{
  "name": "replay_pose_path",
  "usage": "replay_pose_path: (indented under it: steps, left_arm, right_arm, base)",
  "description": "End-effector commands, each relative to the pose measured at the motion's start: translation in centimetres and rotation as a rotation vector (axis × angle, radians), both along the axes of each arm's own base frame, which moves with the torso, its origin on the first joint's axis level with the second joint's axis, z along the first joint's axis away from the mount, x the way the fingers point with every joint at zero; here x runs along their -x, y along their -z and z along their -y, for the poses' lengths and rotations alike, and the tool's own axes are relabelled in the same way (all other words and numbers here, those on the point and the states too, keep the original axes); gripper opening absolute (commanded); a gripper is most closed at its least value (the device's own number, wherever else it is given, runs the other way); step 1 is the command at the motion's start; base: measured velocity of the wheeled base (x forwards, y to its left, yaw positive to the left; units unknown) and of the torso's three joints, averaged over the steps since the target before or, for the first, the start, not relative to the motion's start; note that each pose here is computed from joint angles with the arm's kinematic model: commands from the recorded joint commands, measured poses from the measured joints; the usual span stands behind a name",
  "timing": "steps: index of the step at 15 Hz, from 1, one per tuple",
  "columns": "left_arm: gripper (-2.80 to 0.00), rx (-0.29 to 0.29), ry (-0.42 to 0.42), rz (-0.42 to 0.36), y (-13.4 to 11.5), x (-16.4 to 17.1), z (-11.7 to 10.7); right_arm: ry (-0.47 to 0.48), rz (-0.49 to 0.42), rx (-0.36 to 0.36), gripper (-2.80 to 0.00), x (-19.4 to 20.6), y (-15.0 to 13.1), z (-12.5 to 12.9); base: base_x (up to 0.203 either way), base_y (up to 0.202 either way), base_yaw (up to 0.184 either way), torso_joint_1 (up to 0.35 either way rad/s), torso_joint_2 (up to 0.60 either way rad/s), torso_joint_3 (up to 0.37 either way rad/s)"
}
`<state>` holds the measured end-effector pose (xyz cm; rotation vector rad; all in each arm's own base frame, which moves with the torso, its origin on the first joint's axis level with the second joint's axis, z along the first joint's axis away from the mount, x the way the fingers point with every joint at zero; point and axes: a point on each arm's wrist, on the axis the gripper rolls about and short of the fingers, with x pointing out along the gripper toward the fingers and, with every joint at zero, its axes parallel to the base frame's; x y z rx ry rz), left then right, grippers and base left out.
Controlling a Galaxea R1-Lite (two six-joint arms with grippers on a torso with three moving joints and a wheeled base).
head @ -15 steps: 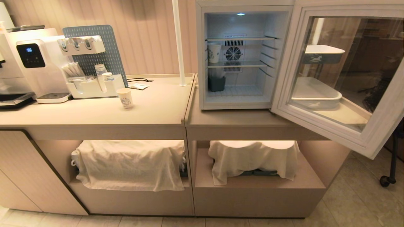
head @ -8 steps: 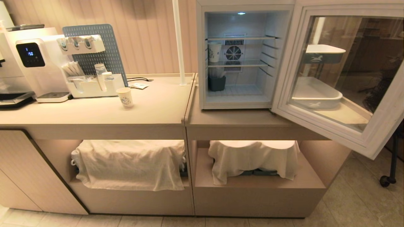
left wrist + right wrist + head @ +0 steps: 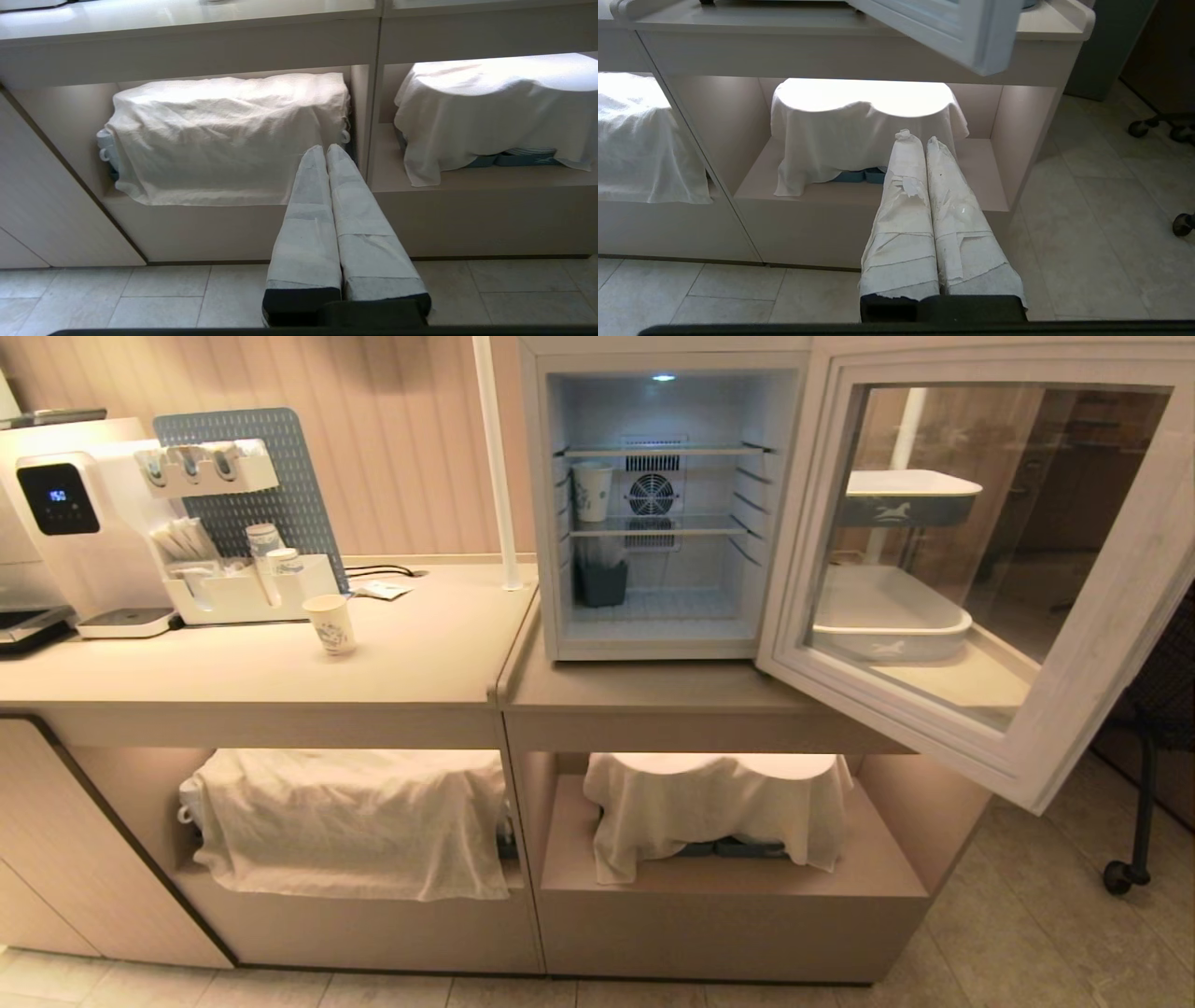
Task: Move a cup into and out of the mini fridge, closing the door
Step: Close the freezer door
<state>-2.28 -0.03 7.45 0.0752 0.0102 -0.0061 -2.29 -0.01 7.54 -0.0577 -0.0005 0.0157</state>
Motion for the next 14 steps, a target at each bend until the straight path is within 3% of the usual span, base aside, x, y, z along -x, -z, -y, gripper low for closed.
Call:
replay_pose_path:
  steps: [1,14]
  left_arm:
    - [-2.8,0.0,-0.001,-0.002,0.01,-0.01,0.0]
    - [-2.8,-0.01,0.002,0.003,-0.01,0.0,0.01]
  right_arm:
    - [-0.001,0.0,0.001,-2.8,0.0,0.01,0.0]
    - [-0.004,0.002,0.006,-2.8,0.01,-0.03,-0.01]
  base:
    - [0.0,-0.183,-0.001,0.0,0.0,0.001]
    - [0.0,-0.192,0.0,0.002,0.0,0.002]
